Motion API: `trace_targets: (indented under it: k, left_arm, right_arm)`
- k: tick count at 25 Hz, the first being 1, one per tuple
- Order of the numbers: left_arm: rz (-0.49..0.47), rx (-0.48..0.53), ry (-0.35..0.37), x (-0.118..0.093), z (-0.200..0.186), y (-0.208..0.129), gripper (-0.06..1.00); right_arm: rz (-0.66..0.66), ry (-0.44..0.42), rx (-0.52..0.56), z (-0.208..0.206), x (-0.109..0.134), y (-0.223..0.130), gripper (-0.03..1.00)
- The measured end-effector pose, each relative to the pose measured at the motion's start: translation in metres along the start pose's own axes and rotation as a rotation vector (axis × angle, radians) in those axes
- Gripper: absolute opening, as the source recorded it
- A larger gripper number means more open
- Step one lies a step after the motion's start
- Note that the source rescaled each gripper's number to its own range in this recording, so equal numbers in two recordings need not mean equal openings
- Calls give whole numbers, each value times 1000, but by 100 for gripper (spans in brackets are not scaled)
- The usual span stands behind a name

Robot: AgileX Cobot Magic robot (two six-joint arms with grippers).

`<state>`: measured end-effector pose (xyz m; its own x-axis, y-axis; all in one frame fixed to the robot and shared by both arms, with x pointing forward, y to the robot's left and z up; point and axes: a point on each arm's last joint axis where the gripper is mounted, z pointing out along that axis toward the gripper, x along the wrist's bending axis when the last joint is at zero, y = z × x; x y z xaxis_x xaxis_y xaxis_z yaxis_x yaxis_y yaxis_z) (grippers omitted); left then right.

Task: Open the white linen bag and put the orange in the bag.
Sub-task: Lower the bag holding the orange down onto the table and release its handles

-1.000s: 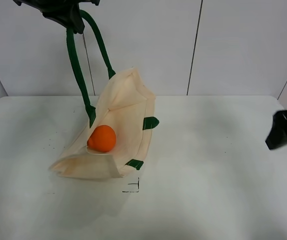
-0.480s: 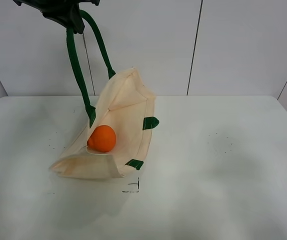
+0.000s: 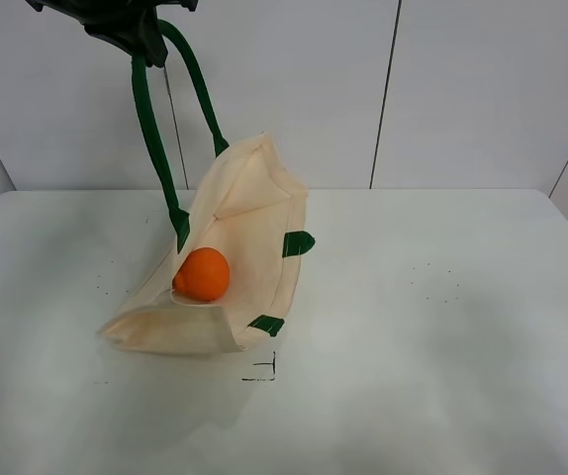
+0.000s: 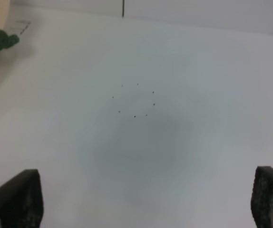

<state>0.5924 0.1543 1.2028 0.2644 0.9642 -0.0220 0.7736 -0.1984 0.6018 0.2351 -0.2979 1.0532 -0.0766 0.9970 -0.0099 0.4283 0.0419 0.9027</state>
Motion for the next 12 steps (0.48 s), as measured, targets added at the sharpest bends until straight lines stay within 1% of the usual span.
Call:
trace_targets:
  k: [3,6,8,12]
  left_arm:
    - [1,19,1,-1,9,0,0]
    - [3,62,5,-2,30,0,0]
    - [6,95,9,-3,47,-1,0]
    - [11,171,19,-5,84,-5,0]
  right_arm:
    - [-1,3,0,0,0,0,100]
    - [-2,1,0,0,0,0,100]
    - [0,-5,0,0,0,0,100]
    - [18,-44,1,0,0,0,100]
